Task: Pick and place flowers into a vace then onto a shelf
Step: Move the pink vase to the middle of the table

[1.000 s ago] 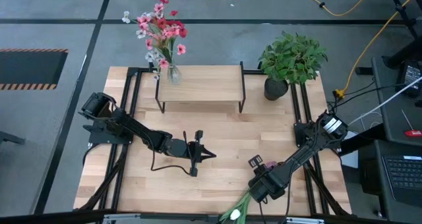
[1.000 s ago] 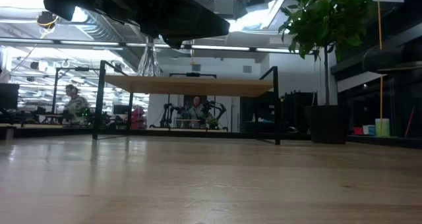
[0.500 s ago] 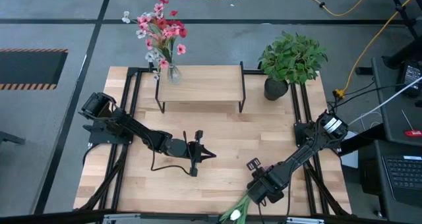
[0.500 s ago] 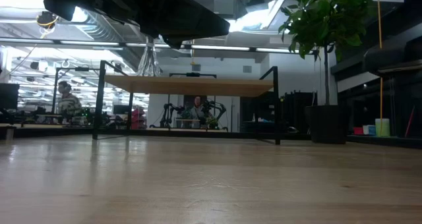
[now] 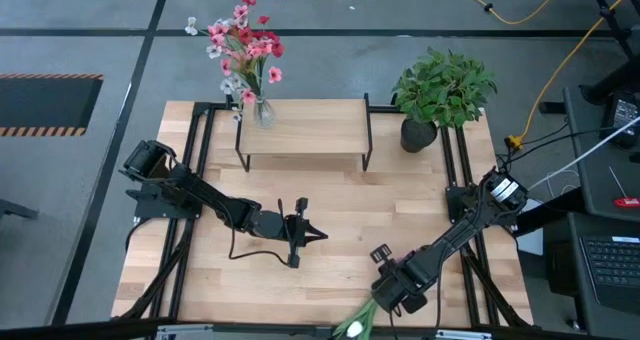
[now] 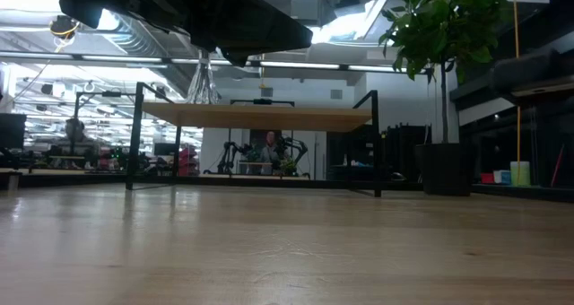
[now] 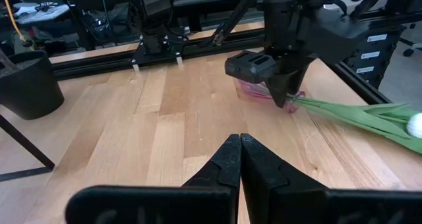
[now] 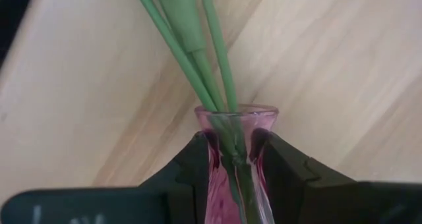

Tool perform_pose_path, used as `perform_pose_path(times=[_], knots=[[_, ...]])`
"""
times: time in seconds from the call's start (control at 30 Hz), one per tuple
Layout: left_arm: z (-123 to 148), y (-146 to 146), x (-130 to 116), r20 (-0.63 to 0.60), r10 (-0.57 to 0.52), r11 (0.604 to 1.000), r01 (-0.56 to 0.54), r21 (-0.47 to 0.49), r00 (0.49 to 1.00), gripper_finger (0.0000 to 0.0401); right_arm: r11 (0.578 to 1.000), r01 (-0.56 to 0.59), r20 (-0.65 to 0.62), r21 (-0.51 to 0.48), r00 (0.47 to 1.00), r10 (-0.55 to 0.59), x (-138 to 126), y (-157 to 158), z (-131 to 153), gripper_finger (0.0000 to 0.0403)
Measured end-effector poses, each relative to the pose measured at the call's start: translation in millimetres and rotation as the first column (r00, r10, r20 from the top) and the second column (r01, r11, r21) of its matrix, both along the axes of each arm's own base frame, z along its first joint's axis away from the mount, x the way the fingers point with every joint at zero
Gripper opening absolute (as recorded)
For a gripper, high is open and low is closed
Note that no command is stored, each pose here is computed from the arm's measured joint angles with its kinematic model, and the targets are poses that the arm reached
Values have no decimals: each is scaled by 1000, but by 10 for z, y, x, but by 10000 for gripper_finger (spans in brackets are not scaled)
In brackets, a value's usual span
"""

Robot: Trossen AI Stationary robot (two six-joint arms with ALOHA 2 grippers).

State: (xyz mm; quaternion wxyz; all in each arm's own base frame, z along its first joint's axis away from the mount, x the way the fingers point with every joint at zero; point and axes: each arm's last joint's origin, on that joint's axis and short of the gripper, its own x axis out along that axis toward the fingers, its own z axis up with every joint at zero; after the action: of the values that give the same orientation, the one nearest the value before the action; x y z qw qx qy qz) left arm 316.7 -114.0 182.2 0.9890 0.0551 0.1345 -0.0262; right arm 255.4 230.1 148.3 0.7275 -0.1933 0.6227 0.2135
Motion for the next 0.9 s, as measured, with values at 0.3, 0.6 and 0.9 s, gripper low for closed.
perform_pose_path(times=[0.3,0.6,0.9], knots=[[-1,0,-1,0,0,1000,0,0,1000,3,997,72,-6,16,997,-72,97,-104,1,104],[0,0,0,0,0,1000,0,0,1000,2,993,114,22,-9,993,-114,224,-258,-1,104],[0,-1,-1,0,0,1000,0,0,1000,2,991,116,78,-70,991,-110,341,-415,0,104]])
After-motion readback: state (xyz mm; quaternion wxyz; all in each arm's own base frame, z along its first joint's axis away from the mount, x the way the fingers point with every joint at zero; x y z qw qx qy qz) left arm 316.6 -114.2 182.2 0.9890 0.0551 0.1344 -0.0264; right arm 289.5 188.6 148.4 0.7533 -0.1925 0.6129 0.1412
